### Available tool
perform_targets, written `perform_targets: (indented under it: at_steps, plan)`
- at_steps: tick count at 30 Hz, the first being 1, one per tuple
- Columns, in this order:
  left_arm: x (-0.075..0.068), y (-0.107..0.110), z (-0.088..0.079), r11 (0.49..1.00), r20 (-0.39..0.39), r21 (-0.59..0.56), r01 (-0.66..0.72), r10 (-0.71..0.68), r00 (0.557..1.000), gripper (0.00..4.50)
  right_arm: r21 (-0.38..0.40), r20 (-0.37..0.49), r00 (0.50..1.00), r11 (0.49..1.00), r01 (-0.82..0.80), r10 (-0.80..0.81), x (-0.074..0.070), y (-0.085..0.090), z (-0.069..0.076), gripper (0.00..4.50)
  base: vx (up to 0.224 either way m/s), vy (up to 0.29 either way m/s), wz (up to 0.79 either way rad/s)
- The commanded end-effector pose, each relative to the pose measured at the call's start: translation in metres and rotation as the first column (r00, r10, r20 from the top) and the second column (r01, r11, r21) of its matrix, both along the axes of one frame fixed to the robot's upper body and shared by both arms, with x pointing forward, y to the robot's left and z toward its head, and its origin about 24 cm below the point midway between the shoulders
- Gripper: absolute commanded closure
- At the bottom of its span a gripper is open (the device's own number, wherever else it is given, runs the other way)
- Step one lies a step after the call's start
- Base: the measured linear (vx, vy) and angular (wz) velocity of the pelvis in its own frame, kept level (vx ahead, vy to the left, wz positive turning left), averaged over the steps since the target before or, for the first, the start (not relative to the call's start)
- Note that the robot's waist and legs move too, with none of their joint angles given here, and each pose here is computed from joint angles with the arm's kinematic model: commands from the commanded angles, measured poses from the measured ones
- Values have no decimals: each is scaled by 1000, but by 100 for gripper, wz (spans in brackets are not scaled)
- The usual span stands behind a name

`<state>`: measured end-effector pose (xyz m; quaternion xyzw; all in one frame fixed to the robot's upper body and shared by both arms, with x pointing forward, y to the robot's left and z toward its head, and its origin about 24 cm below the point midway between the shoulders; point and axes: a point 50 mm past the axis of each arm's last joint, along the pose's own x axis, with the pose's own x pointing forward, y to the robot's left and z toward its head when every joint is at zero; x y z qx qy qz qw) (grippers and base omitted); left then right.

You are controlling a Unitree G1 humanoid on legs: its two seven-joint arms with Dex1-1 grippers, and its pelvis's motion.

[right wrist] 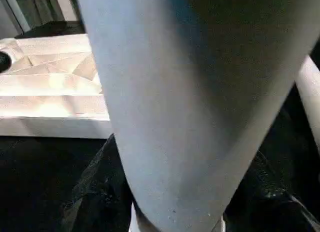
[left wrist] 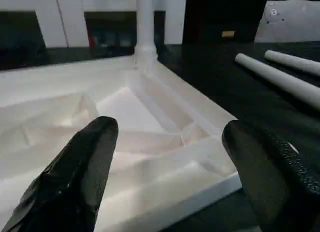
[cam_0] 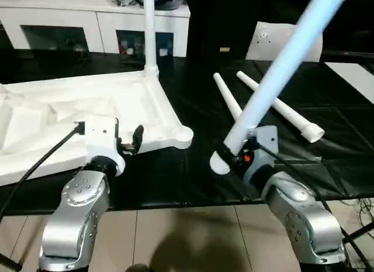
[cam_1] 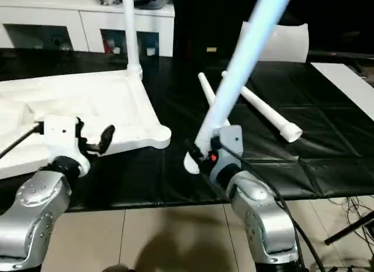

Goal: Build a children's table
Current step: Move to table

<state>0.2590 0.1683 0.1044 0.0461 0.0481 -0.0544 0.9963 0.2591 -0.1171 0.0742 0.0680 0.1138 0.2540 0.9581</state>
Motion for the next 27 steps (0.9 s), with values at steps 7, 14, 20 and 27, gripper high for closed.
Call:
perform_targets:
  at_steps: [7,14,20,27]
  plan:
    - [0,-3,-2,998,-2,37,53,-53,999,69,-2,63,998,1000,8,-8,-1,-5,8,259,81,36,28]
    - [1,-9,-1,991,-9,58,120,-119,993,69,-31,97,995,999,31,-28,1,-14,14,259,136,-50,6]
    - [1,-11,-2,991,-12,51,126,-126,992,69,-30,109,993,998,50,-47,1,-15,13,259,180,26,3]
    - [-1,-18,-8,961,-27,-81,265,-268,963,41,52,111,994,999,-2,-4,-4,-6,16,259,38,-43,5]
